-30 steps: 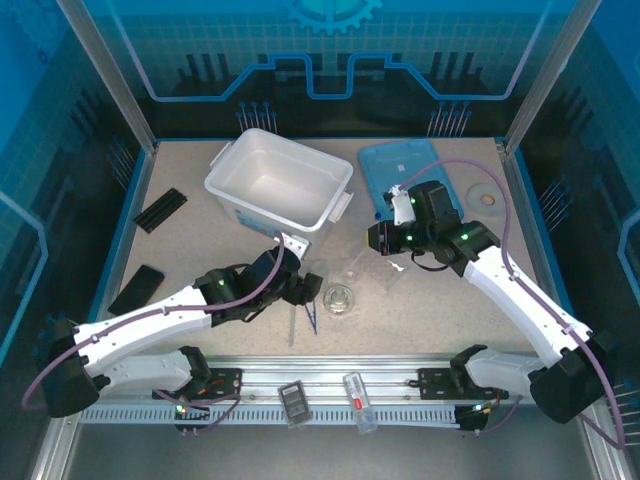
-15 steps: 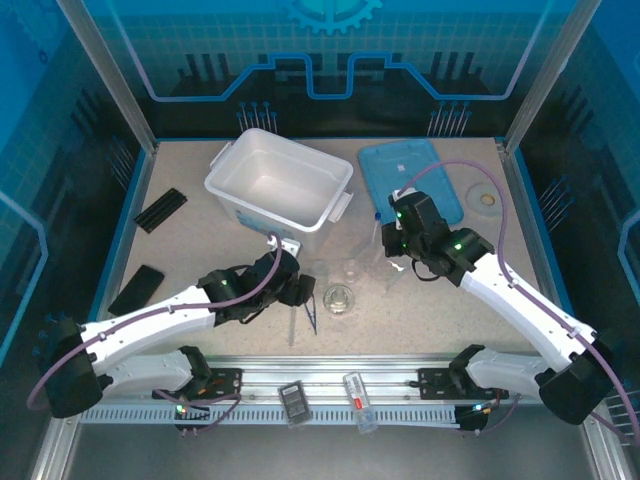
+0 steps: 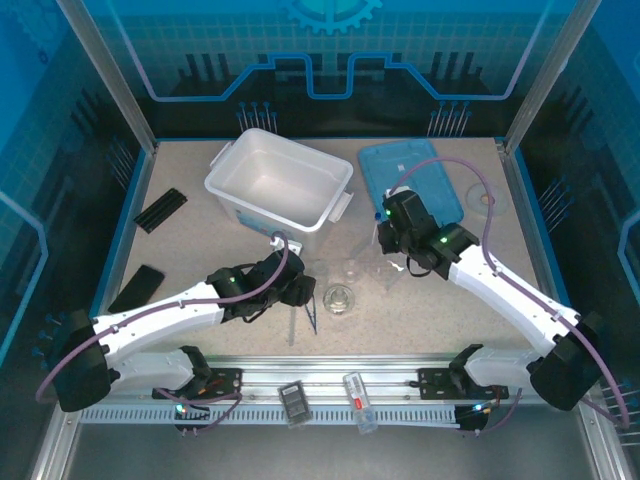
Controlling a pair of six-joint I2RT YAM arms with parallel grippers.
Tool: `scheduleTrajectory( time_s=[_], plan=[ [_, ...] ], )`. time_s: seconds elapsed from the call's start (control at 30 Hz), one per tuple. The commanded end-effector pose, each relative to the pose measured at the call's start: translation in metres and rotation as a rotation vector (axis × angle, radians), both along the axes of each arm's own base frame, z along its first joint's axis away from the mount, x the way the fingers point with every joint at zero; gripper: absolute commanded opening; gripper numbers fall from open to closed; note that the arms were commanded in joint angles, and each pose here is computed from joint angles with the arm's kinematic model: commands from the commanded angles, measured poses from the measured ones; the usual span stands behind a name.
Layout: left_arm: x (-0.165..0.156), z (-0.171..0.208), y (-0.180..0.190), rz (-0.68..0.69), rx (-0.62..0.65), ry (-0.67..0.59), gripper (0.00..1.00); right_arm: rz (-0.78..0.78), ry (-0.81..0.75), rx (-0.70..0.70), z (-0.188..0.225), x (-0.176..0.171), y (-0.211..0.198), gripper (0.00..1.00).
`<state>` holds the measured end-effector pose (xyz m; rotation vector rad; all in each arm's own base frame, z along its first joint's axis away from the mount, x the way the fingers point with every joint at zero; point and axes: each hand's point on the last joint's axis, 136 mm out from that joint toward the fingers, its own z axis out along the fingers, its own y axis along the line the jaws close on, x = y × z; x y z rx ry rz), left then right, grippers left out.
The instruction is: Organize the chemistry lab equipment
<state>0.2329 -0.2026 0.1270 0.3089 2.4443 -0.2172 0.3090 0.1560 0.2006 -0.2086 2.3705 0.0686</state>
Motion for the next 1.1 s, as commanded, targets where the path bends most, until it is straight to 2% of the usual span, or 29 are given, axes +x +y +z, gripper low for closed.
scheduleTrajectory(
  time_s=[0.0, 1.07],
  plan=[
    [-0.003, -0.013, 0.01, 0.033, 0.03, 0.03, 0.82, 0.01, -0.035, -0.01, 0.007, 0.008, 0.006, 0.14],
    [-0.002, -0.019, 0.018, 0.054, 0.028, 0.039, 0.82, 0.03, -0.004, -0.044, -0.016, 0.021, 0.013, 0.15]
  ],
)
